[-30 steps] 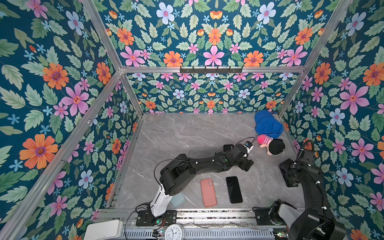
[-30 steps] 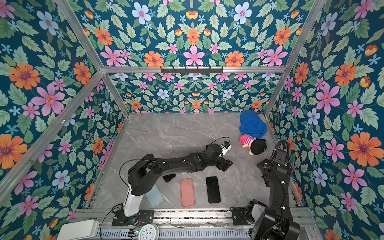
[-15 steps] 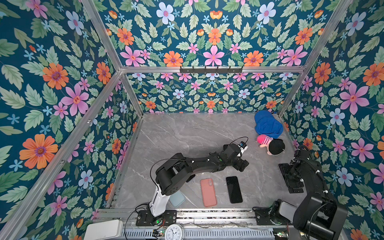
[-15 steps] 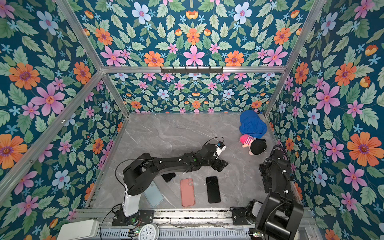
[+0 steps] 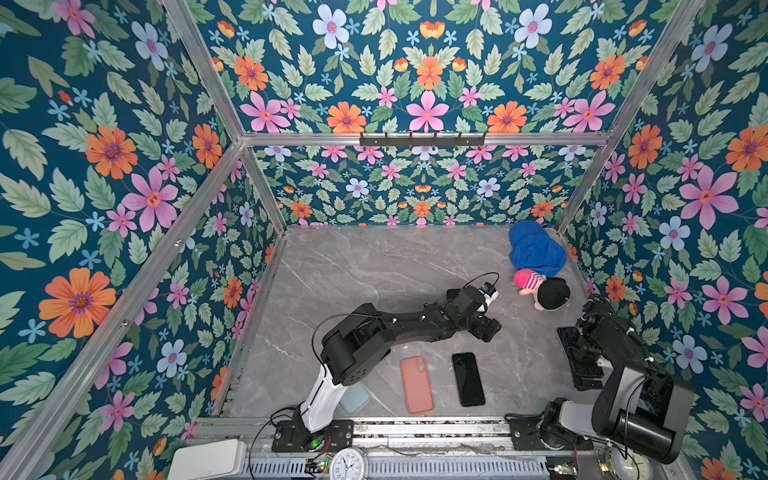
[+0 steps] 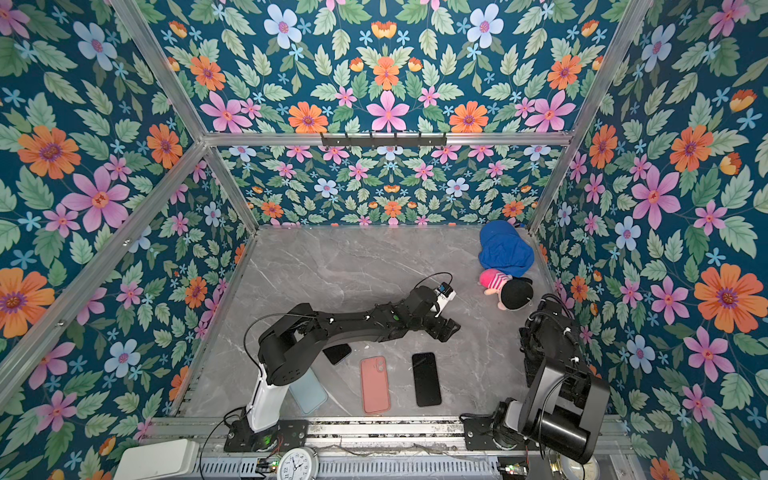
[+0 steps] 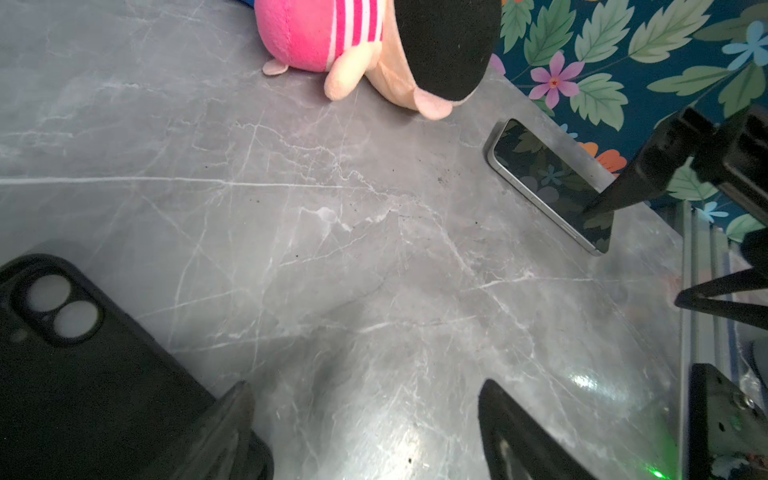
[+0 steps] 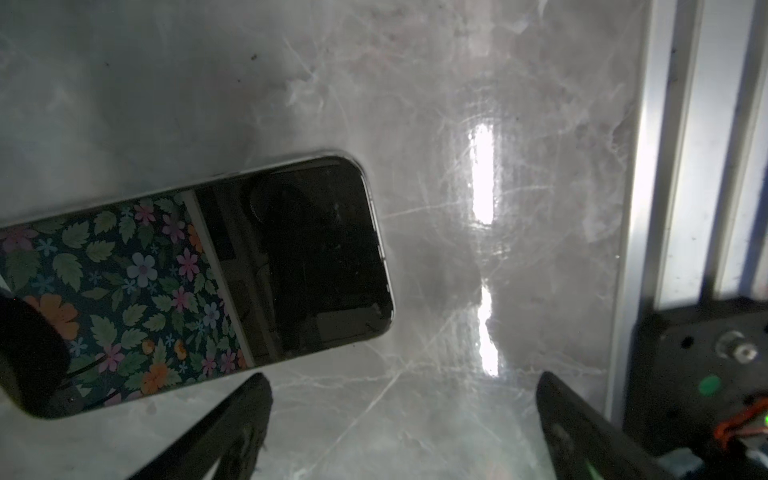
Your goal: Put the phone into the phone case
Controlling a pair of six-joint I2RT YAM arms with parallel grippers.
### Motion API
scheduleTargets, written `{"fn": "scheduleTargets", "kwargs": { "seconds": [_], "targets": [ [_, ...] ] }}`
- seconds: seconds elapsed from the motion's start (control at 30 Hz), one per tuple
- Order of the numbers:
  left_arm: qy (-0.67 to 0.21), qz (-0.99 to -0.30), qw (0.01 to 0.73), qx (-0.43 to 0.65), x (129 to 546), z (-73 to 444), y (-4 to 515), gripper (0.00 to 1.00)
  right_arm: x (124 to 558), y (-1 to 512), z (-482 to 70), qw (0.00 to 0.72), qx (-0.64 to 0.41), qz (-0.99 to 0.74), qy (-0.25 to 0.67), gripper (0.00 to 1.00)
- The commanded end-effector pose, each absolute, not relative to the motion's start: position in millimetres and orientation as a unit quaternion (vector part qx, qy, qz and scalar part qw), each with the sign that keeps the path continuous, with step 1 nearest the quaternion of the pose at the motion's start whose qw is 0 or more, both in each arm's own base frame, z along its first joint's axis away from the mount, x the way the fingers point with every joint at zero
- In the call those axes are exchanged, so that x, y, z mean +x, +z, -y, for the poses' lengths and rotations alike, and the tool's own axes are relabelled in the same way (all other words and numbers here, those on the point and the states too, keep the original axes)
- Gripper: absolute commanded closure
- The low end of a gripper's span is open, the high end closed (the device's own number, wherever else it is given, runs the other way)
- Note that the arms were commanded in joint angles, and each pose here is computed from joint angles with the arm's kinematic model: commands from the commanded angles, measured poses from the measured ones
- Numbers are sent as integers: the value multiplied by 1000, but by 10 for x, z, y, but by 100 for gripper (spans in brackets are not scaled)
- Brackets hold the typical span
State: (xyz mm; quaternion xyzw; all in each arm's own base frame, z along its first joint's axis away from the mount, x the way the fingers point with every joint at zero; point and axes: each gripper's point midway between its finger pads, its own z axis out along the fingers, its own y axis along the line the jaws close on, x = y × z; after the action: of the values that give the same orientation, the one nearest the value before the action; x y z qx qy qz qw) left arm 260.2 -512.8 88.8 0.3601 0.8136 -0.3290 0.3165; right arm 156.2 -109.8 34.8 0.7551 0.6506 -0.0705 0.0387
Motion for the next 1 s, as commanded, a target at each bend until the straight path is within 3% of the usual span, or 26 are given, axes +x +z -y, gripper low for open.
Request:
{"fn": "scheduleTargets", "kwargs": {
  "seconds": [0.0,0.27,0.6,0.97],
  "targets": [
    [-330,-817,306,361,2579,5142,863,13,1608,323,1163,58,778,-622,-74,1],
    [-329,-820,298,362,2595,5172,805,13,1631,171,1281,59,776,-620,-105,1],
    [-326,-823,290,364,2606,5216,742,13,1850,70,1307,73,752,-651,-74,15],
    [-316,-828,289,362,2636,5203,693,13,1926,31,1214,56,747,-661,-50,15]
  ]
}}
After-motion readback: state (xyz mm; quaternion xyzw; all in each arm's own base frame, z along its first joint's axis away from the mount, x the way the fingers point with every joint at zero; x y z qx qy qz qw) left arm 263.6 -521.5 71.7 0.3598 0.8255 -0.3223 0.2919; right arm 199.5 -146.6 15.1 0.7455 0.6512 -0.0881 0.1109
